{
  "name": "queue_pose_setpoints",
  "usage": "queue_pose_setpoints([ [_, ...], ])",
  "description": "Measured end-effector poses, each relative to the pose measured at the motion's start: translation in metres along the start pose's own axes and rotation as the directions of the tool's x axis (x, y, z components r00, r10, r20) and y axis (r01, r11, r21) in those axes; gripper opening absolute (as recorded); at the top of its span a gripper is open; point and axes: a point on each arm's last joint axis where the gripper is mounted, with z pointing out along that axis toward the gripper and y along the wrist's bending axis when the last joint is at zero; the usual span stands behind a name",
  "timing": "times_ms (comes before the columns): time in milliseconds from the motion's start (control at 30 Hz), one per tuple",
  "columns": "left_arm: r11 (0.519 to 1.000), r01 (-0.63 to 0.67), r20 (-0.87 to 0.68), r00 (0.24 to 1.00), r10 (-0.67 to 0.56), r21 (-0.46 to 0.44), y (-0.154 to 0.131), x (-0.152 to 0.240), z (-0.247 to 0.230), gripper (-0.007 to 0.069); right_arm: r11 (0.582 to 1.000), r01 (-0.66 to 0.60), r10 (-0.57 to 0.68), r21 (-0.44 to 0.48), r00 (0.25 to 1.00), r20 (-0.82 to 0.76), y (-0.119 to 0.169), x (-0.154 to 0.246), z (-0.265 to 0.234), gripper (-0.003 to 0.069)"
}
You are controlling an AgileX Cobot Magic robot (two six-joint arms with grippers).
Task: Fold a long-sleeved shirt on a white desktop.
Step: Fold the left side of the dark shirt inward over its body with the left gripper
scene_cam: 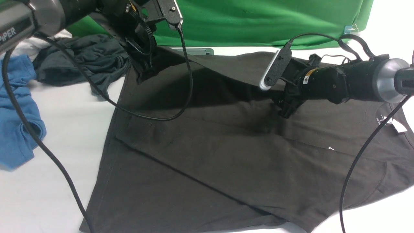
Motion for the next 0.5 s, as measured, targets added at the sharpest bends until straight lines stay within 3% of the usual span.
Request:
queue_pose_setpoints([
  [133,1.0,0.009,0.002,1.0,-0.009,-0.002,0.0,0.0,0.0,0.0043,0.999,-0.023,0.022,-0.034,0.999,-0.04,0.002,0.002,-0.003,0.0574],
  [500,0.999,0.054,0.005,0.999,-0.054,0.001,0.0,0.0,0.0,0.0043,0.998,0.007,-0.011,0.056,0.998,0.064,0.002,0.001,0.016,0.0574],
])
